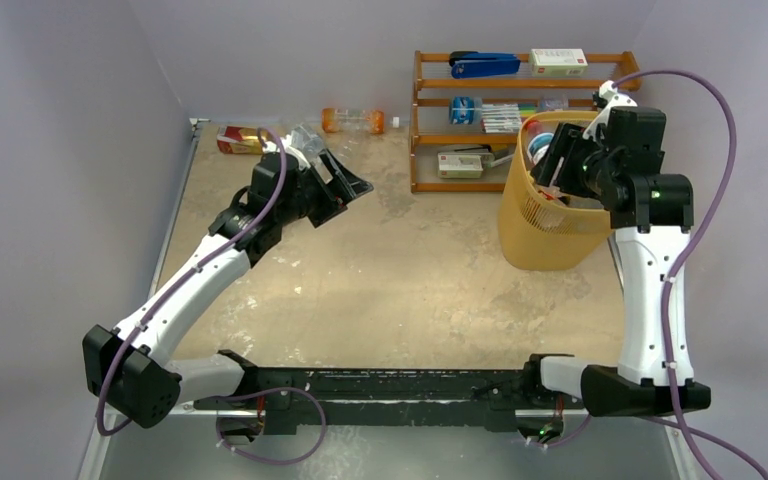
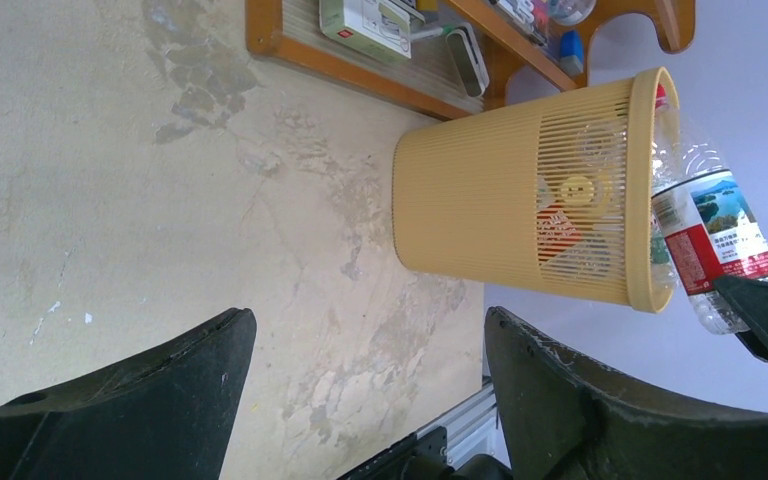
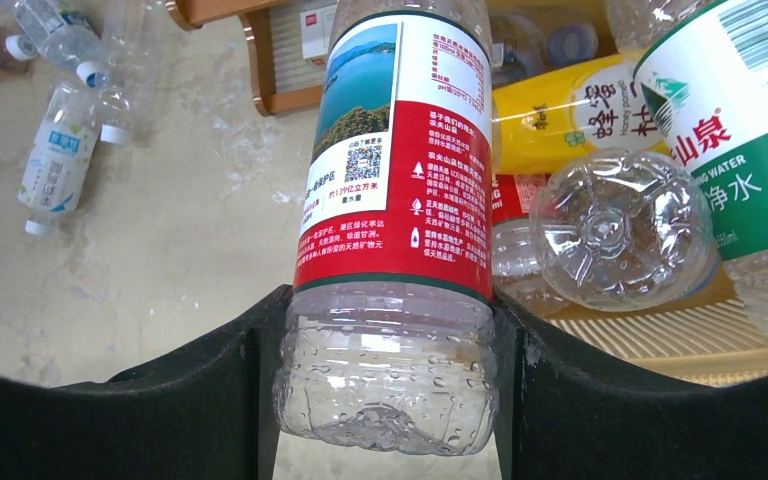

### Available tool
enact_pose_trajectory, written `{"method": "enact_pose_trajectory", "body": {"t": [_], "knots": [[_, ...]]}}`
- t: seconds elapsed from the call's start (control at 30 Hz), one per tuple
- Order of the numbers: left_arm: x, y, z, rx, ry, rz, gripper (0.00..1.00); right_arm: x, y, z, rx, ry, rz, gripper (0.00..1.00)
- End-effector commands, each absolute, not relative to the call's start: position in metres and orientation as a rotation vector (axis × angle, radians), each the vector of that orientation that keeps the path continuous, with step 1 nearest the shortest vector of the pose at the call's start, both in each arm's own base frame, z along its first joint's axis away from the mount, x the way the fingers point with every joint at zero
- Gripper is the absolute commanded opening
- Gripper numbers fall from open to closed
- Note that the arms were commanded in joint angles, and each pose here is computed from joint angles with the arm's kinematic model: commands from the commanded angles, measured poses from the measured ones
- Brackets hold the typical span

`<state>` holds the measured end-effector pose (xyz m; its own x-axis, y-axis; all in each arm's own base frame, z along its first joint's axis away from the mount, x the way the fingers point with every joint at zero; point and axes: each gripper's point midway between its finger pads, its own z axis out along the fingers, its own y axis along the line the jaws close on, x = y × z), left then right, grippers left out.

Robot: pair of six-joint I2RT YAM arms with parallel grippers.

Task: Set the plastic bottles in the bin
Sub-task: Place the plastic bottle in the trash bin.

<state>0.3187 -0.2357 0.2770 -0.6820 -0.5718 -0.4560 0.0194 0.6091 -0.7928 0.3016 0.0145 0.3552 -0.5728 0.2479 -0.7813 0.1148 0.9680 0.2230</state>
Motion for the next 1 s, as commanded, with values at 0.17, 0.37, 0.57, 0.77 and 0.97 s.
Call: {"method": "enact_pose_trajectory", "body": {"t": [0.17,0.37,0.57,0.77,0.97], "knots": [[0.323,-0.238,0.286,-0.404,2.072,-1.082,0.85,0.298,0.010,0.353,0.239,2.178,0.155,0.61],[0.324,-0.239,0.282,-0.407,2.083,-1.075,0.85,0.298,-0.003,0.378,0.294,2.122,0.084,0.83],[0.328,-0.239,0.279,-0.399,2.089,-1.054,0.86,0.294,-0.011,0.422,0.338,2.005,0.053,0.90],[0.341,-0.226,0.259,-0.403,2.125,-0.952,0.86,0.286,0.010,0.471,0.225,1.866,0.183,0.91],[0.366,-0.189,0.235,-0.425,2.173,-0.766,0.86,0.275,0.090,0.478,-0.145,1.835,0.609,0.98]]}}
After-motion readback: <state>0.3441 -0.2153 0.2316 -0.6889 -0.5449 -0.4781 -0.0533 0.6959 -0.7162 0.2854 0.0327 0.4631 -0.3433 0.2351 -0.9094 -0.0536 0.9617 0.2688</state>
